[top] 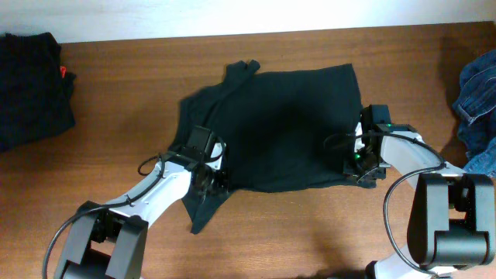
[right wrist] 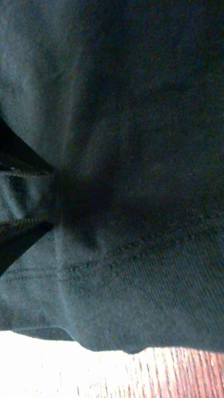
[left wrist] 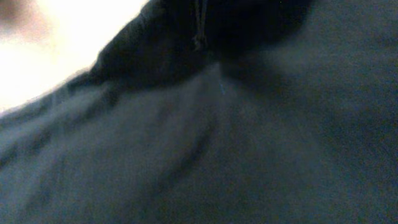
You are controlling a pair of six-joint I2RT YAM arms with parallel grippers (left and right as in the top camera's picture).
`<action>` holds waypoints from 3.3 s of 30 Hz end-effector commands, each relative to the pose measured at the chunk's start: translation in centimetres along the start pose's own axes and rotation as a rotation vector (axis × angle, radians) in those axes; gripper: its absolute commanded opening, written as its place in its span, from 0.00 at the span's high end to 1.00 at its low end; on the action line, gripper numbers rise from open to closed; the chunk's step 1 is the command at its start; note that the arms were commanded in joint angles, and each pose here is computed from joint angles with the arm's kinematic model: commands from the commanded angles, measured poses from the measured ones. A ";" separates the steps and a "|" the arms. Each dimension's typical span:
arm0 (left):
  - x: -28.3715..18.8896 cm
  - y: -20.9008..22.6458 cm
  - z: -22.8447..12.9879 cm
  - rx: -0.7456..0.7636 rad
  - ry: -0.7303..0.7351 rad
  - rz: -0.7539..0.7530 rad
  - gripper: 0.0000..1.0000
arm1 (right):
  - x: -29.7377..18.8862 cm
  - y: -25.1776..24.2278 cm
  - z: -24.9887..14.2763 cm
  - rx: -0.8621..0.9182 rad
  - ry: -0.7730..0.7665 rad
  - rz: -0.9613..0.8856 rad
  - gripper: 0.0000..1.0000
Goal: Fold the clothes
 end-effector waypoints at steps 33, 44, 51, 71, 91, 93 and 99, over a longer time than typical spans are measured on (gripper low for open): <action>-2.4 -0.8 -1.1 0.031 -0.252 0.436 0.99 | 0.9 0.4 -0.6 0.008 0.025 0.044 0.72; -1.8 -0.8 -0.6 0.033 -0.270 0.439 0.99 | 0.9 0.4 -0.6 0.008 0.024 0.047 0.72; -0.2 -0.3 -1.0 0.032 -0.192 0.458 0.99 | 0.9 0.4 -0.6 0.008 0.024 0.047 0.72; 0.5 -2.8 -4.8 0.059 0.217 0.085 1.00 | 0.9 0.4 -0.6 0.008 0.024 0.047 0.72; -1.9 -4.1 -3.4 0.164 -0.058 0.261 0.99 | 0.9 0.4 -0.6 0.008 0.025 0.047 0.72; -1.9 -4.1 -3.4 0.148 -0.088 0.296 1.00 | 0.9 0.4 -0.6 0.008 0.025 0.047 0.72; -1.9 -3.9 -3.2 0.136 -0.177 0.390 1.00 | 0.9 0.4 -0.6 0.008 0.025 0.047 0.72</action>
Point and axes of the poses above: each gripper's point midway between its finger pads, its own x axis out along the fingers, its own y axis along the line the jaws close on, z = x × y, the point moved 9 cm from there along -x, back along the fingers, and after that the axes turned 15 degrees about -x, right-handed, at the moved point
